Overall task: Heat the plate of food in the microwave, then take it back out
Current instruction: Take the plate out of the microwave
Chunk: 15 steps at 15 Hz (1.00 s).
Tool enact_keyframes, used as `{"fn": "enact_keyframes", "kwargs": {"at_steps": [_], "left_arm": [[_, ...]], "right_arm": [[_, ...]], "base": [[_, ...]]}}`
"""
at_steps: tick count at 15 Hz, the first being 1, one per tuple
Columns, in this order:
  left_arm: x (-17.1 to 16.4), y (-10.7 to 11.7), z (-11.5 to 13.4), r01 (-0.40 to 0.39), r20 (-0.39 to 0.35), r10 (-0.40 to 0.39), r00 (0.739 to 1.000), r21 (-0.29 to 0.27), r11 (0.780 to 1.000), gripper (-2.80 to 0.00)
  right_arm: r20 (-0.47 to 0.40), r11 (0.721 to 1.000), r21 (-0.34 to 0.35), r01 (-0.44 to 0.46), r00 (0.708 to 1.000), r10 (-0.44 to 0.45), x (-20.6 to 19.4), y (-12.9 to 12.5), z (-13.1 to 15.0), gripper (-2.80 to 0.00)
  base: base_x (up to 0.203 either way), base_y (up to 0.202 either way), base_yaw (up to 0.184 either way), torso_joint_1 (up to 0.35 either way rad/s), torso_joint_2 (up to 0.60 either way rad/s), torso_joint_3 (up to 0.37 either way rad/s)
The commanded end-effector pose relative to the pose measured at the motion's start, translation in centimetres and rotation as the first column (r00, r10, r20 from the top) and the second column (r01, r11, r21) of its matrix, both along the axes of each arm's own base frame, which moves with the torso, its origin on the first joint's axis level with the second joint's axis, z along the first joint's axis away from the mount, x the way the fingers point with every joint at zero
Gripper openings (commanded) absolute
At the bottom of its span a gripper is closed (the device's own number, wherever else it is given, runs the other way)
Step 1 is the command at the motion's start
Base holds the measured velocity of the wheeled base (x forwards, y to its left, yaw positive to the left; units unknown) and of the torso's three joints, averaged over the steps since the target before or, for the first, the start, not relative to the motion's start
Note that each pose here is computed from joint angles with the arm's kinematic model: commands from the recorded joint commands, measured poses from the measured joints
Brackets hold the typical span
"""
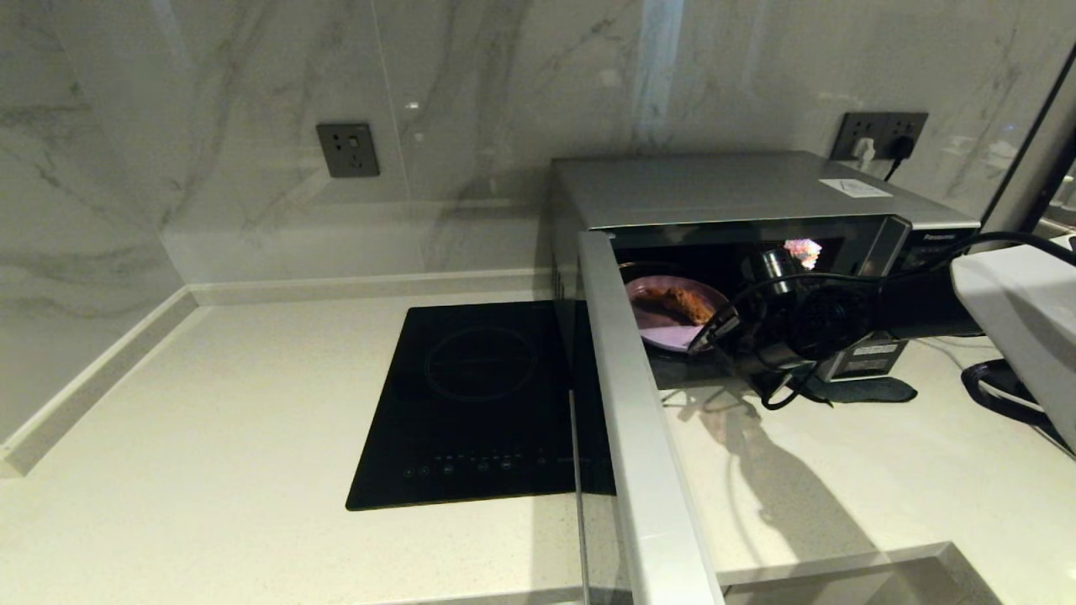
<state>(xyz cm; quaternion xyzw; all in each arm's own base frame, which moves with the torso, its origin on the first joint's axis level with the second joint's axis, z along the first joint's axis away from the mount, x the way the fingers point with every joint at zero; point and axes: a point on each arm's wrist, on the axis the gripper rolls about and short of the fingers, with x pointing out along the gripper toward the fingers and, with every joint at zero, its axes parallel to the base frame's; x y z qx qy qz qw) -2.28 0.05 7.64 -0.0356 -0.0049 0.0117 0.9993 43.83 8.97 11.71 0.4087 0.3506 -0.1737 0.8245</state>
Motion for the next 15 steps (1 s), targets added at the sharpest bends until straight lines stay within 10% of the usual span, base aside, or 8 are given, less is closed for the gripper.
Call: {"fn": "enact_keyframes", "kwargs": {"at_steps": [1, 15], "left_arm": [[0.0, 0.0, 0.0, -0.001, -0.001, 0.001, 1.0, -0.001, 1.0, -2.8], [0.0, 0.0, 0.0, 0.001, -0.001, -0.001, 1.0, -0.001, 1.0, -2.8]], "right_arm": [[0.008, 1.0, -0.001, 0.011, 1.0, -0.011, -0.5, -0.1, 0.7, 0.0], [-0.007, 0.999, -0.028, 0.035, 0.999, -0.035, -2.5, -0.5, 1.4, 0.0]], "base": [[0.0, 0.0, 0.0, 0.0, 0.0, 0.0], [0.0, 0.0, 0.0, 0.0, 0.0, 0.0]]}}
